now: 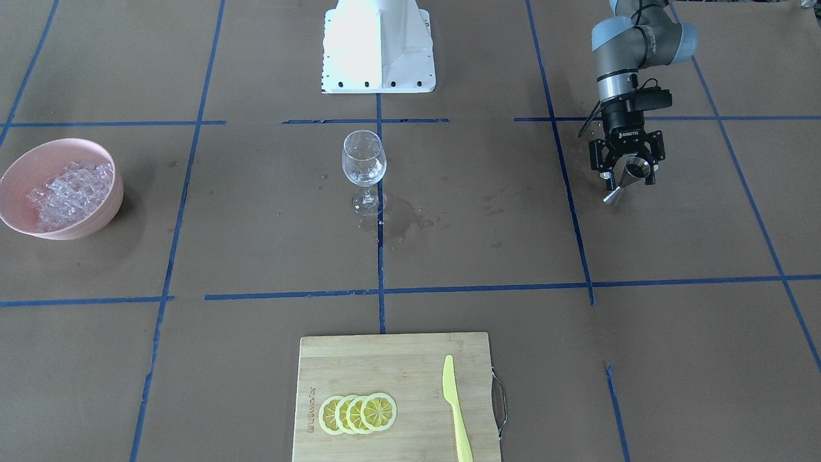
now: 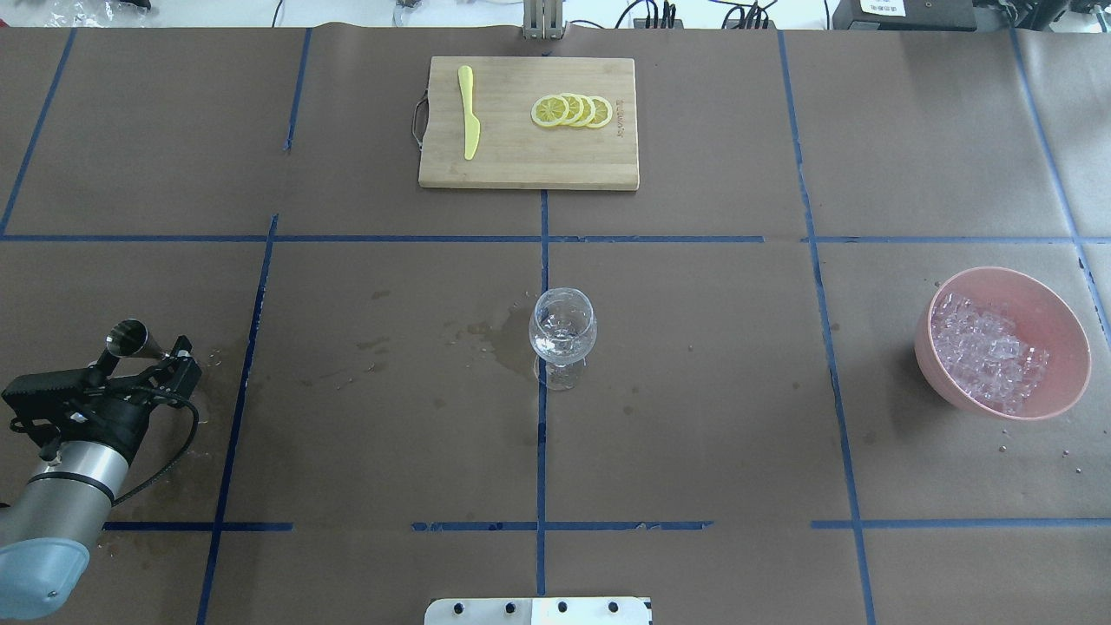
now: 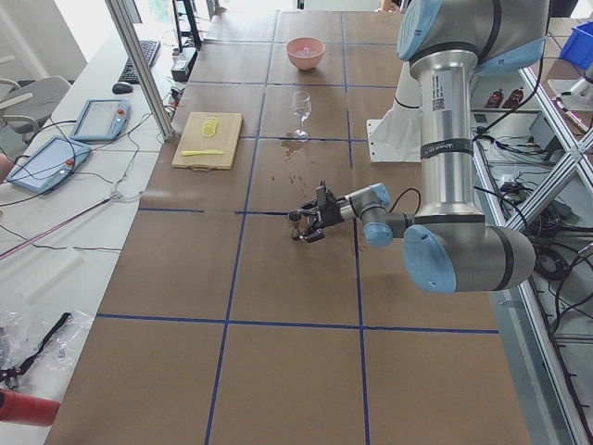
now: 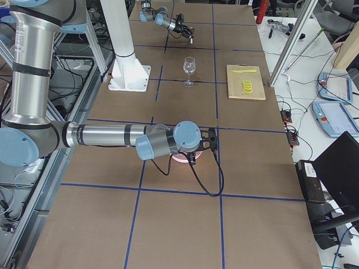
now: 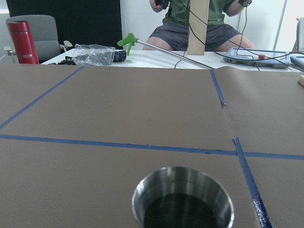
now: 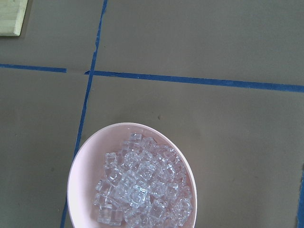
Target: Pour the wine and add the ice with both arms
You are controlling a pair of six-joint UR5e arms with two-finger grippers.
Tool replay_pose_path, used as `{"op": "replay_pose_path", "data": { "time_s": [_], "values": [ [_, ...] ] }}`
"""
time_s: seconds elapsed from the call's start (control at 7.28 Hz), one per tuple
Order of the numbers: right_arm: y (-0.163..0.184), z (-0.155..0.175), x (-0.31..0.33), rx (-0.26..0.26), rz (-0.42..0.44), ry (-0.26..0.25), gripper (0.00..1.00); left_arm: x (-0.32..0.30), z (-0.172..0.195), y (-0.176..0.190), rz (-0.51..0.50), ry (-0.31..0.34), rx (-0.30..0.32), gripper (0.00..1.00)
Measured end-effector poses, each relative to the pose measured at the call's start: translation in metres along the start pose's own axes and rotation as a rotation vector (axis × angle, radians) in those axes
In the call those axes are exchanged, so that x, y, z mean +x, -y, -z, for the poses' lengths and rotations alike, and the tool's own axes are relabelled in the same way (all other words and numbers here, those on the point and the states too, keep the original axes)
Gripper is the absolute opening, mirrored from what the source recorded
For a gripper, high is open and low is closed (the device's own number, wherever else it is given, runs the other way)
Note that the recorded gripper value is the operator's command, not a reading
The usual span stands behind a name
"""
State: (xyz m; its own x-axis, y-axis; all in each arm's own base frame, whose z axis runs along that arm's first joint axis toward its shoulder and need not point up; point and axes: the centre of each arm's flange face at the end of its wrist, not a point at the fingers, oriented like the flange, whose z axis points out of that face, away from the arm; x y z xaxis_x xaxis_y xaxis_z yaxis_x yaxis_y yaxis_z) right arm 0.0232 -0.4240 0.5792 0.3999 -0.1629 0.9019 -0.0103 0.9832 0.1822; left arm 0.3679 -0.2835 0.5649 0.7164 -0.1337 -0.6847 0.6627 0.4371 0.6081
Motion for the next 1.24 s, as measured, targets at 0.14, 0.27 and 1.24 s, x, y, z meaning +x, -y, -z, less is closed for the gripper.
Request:
{"op": "replay_pose_path", "data": {
  "time_s": [0.14,0.27,1.24],
  "values": [
    [-0.001,0.000,-0.001,0.000,0.000,0.000,1.00,-0.002,-0.003,-0.005,-0.008,0.005,0.002,0.53],
    [-0.002,0.000,-0.001,0.000,0.002,0.000,1.00,0.000,-0.004,-0.005,-0.006,0.004,0.002,0.39],
    [-0.002,0.002,-0.006,0.002,-0.007,0.001,1.00,0.040,0.019,0.035,0.059,-0.074,0.048,0.00]
  ]
}}
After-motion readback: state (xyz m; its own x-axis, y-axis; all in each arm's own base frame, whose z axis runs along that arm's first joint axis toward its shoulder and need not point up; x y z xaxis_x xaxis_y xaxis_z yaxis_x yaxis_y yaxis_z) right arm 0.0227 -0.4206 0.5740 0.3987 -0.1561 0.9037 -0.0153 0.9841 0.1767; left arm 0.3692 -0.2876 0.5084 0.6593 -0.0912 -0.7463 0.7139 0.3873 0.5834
